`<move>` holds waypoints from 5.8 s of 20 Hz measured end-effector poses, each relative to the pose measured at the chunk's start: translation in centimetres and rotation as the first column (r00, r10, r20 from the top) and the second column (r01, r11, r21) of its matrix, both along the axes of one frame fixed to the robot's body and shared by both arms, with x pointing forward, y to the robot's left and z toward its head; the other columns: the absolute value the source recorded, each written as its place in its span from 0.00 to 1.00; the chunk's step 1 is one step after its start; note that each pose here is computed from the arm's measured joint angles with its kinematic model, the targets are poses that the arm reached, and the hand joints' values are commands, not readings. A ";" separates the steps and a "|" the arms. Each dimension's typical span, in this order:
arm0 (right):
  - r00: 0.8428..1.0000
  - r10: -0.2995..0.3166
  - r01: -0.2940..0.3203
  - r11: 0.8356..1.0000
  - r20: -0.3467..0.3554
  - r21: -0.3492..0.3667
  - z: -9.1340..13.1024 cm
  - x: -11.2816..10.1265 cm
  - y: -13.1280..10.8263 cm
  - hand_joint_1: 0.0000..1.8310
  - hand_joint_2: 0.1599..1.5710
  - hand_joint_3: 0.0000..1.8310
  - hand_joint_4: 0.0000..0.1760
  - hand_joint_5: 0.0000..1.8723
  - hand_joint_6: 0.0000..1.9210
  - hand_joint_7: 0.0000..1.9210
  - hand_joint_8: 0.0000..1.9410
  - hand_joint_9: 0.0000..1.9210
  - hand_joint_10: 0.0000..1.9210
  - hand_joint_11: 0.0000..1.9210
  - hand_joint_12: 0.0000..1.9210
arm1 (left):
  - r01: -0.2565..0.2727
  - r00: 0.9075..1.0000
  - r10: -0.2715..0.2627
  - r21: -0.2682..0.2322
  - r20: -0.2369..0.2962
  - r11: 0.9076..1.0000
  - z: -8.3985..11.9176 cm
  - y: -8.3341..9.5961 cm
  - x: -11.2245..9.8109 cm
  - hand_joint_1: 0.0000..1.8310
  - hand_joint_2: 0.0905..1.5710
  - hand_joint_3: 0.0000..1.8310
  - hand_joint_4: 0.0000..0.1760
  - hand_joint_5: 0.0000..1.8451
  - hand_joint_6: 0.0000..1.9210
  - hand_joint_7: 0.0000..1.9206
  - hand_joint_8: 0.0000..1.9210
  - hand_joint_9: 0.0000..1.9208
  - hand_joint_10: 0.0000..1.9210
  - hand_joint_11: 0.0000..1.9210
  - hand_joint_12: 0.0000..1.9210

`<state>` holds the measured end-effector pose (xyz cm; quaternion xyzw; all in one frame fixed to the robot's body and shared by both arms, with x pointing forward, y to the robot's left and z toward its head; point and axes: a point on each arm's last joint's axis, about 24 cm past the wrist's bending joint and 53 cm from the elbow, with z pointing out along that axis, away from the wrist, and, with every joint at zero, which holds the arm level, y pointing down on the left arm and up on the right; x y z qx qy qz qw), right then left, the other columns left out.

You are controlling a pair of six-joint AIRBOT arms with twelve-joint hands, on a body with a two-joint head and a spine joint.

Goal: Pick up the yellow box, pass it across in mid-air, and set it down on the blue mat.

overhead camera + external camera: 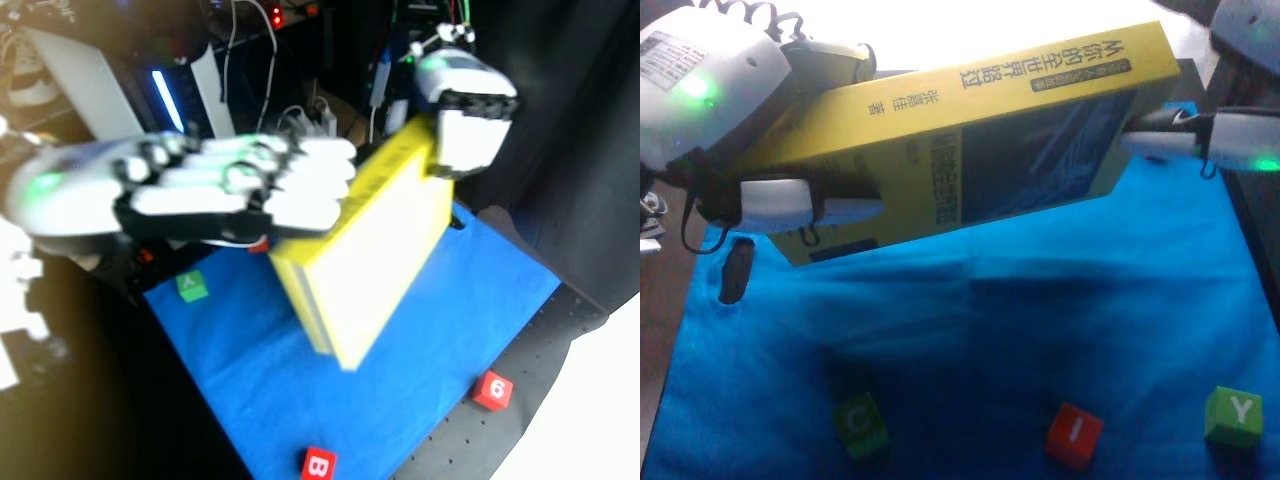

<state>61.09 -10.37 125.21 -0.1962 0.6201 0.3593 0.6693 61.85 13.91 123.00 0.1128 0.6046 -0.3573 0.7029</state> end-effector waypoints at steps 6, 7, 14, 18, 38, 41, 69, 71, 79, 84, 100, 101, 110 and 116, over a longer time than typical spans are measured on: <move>0.996 -0.012 0.006 0.998 -0.085 -0.061 -3.1 1.3 0.8 0.34 0.66 0.00 0.09 0.00 0.00 0.00 0.00 0.00 0.00 0.00 0.00 | 0.040 0.999 -0.040 -0.010 0.030 0.999 0.7 -0.9 -1.0 0.75 0.72 0.00 0.00 0.63 1.00 0.72 1.00 0.80 1.00 0.84 1.00; 0.995 -0.016 0.010 0.998 -0.101 -0.062 -3.6 1.5 0.9 0.37 0.67 0.00 0.00 0.00 0.00 0.00 0.00 0.00 0.00 0.00 0.00 | 0.040 0.999 -0.040 -0.009 0.032 0.999 0.7 -0.9 -1.1 0.76 0.72 0.00 0.00 0.61 1.00 0.72 1.00 0.80 1.00 0.84 1.00; 0.991 -0.018 0.011 0.999 -0.136 -0.049 -4.3 2.2 1.4 0.57 0.79 0.00 0.00 0.36 0.78 0.43 0.92 0.55 0.98 0.60 1.00 | 0.050 0.997 -0.050 -0.001 0.055 0.999 1.0 -1.3 -1.5 0.73 0.73 0.00 0.00 0.60 1.00 0.71 1.00 0.79 1.00 0.83 1.00; 0.989 -0.014 0.005 0.998 -0.150 -0.061 -4.8 2.2 1.7 0.71 0.70 0.00 0.00 0.54 1.00 0.65 1.00 0.72 1.00 0.77 1.00 | 0.063 0.994 -0.064 0.017 0.084 0.998 1.3 -1.5 -1.9 0.72 0.73 0.00 0.00 0.61 1.00 0.72 1.00 0.76 1.00 0.81 1.00; 0.990 -0.078 0.064 0.991 -0.117 -0.113 -2.6 5.1 0.7 0.61 0.58 0.27 0.00 0.43 0.73 0.73 1.00 0.86 1.00 0.89 1.00 | -0.048 0.998 0.052 -0.109 0.036 0.993 2.1 2.7 -0.7 0.29 0.70 0.00 0.62 0.00 0.00 0.00 0.00 0.00 0.00 0.00 0.00; 0.989 -0.077 0.062 0.991 -0.123 -0.120 -2.8 5.1 0.8 0.79 0.52 0.35 0.08 0.71 1.00 0.80 1.00 0.88 1.00 0.92 1.00 | -0.054 0.998 0.055 -0.091 0.013 0.994 1.3 3.0 -1.0 0.29 0.70 0.00 0.67 0.00 0.00 0.00 0.00 0.00 0.00 0.00 0.00; 0.970 -0.194 0.179 0.977 -0.145 -0.116 -0.8 3.7 -5.9 0.85 0.55 0.25 1.00 0.67 1.00 0.72 1.00 0.78 1.00 0.83 1.00 | -0.229 0.973 0.227 -0.087 -0.033 0.970 0.3 8.8 -1.2 0.31 0.73 0.00 0.64 0.00 0.00 0.00 0.00 0.00 0.00 0.00 0.00; 0.950 -0.247 0.224 0.966 -0.190 -0.132 -1.9 5.3 -7.7 0.85 0.58 0.20 1.00 0.66 1.00 0.71 1.00 0.77 1.00 0.82 1.00 | -0.233 0.972 0.231 -0.090 -0.033 0.968 0.4 8.9 -1.2 0.31 0.73 0.00 0.66 0.00 0.00 0.00 0.00 0.00 0.00 0.00 0.00; 0.913 -0.271 0.237 0.961 -0.305 -0.145 -5.3 8.2 -6.9 0.81 0.63 0.11 1.00 0.65 1.00 0.68 1.00 0.70 1.00 0.69 1.00 | -0.232 0.973 0.230 -0.089 -0.034 0.969 0.3 8.9 -1.2 0.28 0.73 0.00 0.89 0.00 0.00 0.00 0.00 0.00 0.00 0.00 0.00; 0.907 -0.275 0.242 0.960 -0.320 -0.139 -5.8 9.5 -6.4 0.79 0.67 0.05 1.00 0.62 1.00 0.67 1.00 0.70 1.00 0.76 1.00 | -0.232 0.973 0.230 -0.089 -0.034 0.969 0.3 8.9 -1.2 0.26 0.73 0.00 0.87 0.00 0.00 0.00 0.00 0.00 0.00 0.00 0.00; 0.881 -0.314 0.265 0.947 -0.355 -0.181 -6.9 9.6 -8.2 0.75 0.73 0.01 0.00 0.53 1.00 0.59 1.00 0.63 1.00 0.69 1.00 | -0.237 0.971 0.235 -0.092 -0.036 0.967 0.3 9.0 -1.2 0.22 0.75 0.00 0.99 0.00 0.00 0.00 0.00 0.00 0.00 0.00 0.00; 0.880 -0.314 0.265 0.947 -0.355 -0.182 -6.9 9.6 -8.2 0.74 0.73 0.01 0.00 0.53 1.00 0.59 1.00 0.63 1.00 0.68 1.00 | -0.236 0.972 0.234 -0.091 -0.035 0.967 0.3 9.0 -1.2 0.22 0.76 0.01 1.00 0.00 0.00 0.00 0.00 0.00 0.00 0.00 0.00; 0.886 -0.316 0.277 0.948 -0.340 -0.160 -6.7 11.5 -7.6 0.69 0.63 0.27 0.42 0.49 1.00 0.37 0.92 0.36 1.00 0.27 1.00 | -0.242 0.970 0.238 -0.091 -0.044 0.966 0.0 9.1 -1.2 0.20 0.78 0.00 0.89 0.00 0.00 0.00 0.00 0.00 0.00 0.00 0.00; 0.879 -0.322 0.278 0.945 -0.351 -0.170 -7.4 12.1 -7.4 0.61 0.66 0.24 0.00 0.35 0.77 0.37 0.86 0.39 1.00 0.47 1.00 | -0.241 0.970 0.238 -0.091 -0.043 0.966 0.0 9.1 -1.2 0.22 0.78 0.00 0.95 0.00 0.00 0.00 0.00 0.00 0.00 0.00 0.00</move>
